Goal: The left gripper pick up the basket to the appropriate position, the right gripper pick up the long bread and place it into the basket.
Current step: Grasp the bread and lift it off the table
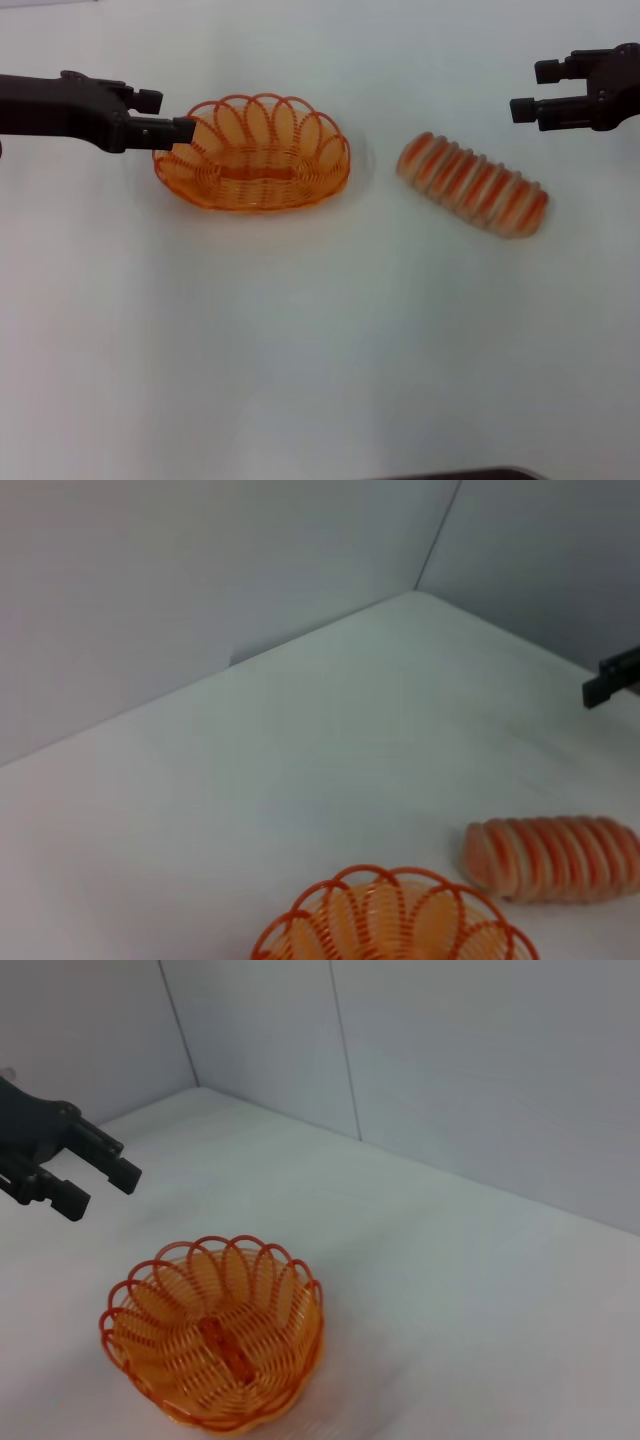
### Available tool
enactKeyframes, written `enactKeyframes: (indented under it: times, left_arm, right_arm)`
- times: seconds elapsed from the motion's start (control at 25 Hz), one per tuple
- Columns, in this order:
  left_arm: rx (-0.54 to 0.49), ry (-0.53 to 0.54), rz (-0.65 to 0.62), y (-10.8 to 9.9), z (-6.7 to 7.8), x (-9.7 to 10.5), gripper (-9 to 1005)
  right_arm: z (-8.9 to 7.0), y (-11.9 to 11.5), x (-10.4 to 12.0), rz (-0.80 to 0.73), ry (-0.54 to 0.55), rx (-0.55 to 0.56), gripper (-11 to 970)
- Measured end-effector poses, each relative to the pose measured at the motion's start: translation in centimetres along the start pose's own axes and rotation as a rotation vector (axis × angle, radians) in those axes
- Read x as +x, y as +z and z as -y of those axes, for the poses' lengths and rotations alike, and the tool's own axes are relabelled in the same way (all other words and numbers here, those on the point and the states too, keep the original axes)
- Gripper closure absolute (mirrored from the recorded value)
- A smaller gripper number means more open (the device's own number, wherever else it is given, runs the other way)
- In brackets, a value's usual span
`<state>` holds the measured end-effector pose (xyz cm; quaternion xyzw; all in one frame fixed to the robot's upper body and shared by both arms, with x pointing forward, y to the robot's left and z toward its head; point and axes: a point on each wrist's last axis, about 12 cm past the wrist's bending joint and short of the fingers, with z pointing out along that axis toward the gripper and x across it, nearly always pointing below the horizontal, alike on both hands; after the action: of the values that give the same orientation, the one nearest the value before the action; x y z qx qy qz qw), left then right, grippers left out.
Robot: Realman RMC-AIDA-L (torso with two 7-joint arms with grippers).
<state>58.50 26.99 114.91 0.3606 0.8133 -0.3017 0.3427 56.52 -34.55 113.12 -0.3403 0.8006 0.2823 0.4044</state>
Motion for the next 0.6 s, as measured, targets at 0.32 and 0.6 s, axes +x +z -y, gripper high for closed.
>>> enactKeyframes:
  times: [0.32,0.6]
  left_arm:
    - [-0.015,0.08,-0.109,-0.1,-0.1,1.1,350]
    - [0.014,0.097,-0.16,-0.1,0.5,1.6,354]
  right_arm:
    - [-0.1,0.1,0.3,-0.017,-0.013,-0.004,182]
    - [-0.2,-0.2,0.6,-0.022,-0.01,-0.011,183]
